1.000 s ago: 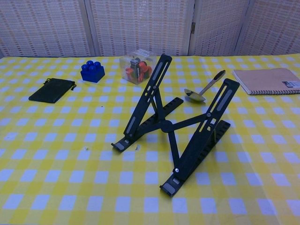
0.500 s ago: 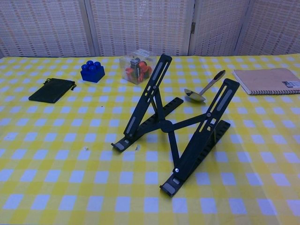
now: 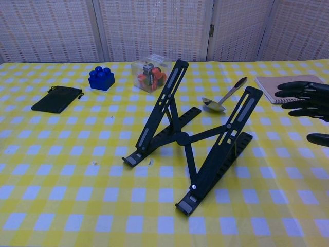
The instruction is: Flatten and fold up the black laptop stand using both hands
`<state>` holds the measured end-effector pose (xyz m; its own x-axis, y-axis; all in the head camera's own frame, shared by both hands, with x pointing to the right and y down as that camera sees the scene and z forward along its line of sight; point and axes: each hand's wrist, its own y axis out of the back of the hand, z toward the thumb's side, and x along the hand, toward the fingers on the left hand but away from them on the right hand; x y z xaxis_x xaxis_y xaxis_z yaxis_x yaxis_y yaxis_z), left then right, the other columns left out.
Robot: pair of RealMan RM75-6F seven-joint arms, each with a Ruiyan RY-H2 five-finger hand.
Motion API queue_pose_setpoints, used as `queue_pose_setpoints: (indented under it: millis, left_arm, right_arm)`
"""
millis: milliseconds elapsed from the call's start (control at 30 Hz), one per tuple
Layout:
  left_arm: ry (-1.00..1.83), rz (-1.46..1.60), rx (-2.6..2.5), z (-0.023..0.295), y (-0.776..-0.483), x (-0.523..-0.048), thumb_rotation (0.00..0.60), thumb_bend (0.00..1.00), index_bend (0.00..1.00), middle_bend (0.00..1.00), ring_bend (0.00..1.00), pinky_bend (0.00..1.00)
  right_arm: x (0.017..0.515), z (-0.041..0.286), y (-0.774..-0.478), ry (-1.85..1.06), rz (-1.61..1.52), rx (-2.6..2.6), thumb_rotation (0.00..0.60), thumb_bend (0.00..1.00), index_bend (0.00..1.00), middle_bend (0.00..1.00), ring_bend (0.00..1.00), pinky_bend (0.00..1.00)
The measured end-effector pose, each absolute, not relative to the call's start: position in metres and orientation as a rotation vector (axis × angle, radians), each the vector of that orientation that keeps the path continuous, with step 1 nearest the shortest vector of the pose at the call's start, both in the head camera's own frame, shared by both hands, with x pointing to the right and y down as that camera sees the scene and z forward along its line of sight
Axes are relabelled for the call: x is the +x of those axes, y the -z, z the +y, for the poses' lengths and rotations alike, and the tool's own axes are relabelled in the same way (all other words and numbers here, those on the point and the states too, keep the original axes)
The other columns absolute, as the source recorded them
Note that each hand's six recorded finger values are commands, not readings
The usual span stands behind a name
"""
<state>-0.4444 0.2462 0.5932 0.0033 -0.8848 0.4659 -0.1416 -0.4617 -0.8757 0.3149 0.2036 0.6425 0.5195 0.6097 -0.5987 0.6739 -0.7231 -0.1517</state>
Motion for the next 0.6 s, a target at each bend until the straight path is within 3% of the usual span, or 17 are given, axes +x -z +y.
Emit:
queue_pose_setpoints:
  millis: [367, 600]
  left_arm:
    - [1.378, 1.056, -1.804, 0.215, -0.606, -0.437, 0.600, 0.29, 0.19, 0.16, 0.09, 0.00]
    - [1.382, 1.049, -1.851, 0.215, -0.612, -0.435, 0.600, 0.29, 0.19, 0.16, 0.09, 0.00]
  right_arm:
    - [0.294, 0.201, -0.665, 0.829, 1.136, 2.516, 0.600, 0.34, 0.00, 0.01, 0.06, 0.00]
    - [0.259, 0.195, -0.678, 0.704, 1.086, 2.466, 0.600, 0.34, 0.00, 0.00, 0.05, 0.00]
